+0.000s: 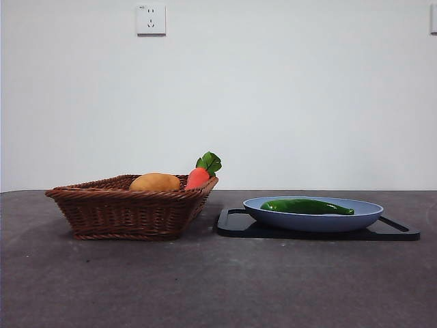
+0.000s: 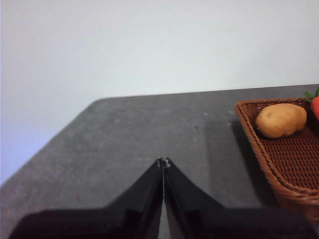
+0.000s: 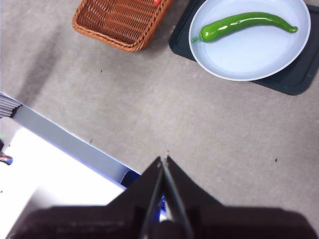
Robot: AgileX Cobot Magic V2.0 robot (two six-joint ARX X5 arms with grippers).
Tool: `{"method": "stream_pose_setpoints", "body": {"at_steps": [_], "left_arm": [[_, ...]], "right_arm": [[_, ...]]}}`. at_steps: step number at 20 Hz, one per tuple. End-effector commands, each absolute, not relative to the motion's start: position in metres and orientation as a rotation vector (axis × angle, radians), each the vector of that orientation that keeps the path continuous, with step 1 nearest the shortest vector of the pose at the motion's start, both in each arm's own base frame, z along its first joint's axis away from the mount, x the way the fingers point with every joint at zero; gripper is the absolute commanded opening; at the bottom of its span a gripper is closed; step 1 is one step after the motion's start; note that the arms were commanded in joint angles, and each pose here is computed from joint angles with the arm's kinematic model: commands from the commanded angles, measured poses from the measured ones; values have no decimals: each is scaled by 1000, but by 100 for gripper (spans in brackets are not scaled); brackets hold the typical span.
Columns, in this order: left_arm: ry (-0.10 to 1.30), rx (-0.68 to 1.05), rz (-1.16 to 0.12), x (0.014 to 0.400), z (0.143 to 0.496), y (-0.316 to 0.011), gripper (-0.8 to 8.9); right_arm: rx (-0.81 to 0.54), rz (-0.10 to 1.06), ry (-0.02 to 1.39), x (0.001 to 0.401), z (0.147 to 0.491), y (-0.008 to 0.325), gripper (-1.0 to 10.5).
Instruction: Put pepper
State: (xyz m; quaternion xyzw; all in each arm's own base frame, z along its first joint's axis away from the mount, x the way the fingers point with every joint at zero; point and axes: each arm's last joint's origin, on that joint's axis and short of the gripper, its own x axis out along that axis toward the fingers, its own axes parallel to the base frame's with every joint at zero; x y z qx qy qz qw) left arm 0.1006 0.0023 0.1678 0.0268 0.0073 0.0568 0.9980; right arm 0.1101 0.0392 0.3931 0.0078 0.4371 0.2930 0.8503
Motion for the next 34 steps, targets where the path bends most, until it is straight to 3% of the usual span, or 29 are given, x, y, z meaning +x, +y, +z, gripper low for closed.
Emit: {"method": "stream_pose_setpoints", "body": {"at_steps": [1,19,21,25,30,34], "left_arm": [[42,21,115,101,162,3,8],[58,24,115,99,161,3,8],[58,24,115,99,161,3,8],[58,24,115,99,161,3,8],[58,24,115,99,161,3,8],[58,24,115,99,161,3,8]], "right_arm": [[20,618,906,111,397,40,11],[3,611,889,109,398,38,11],[-24,589,747,99,407,31,11],[23,508,335,77,408,19,11],[-20,449,51,76,333,15,11],[-1,386,-14,82,278,14,11]]}}
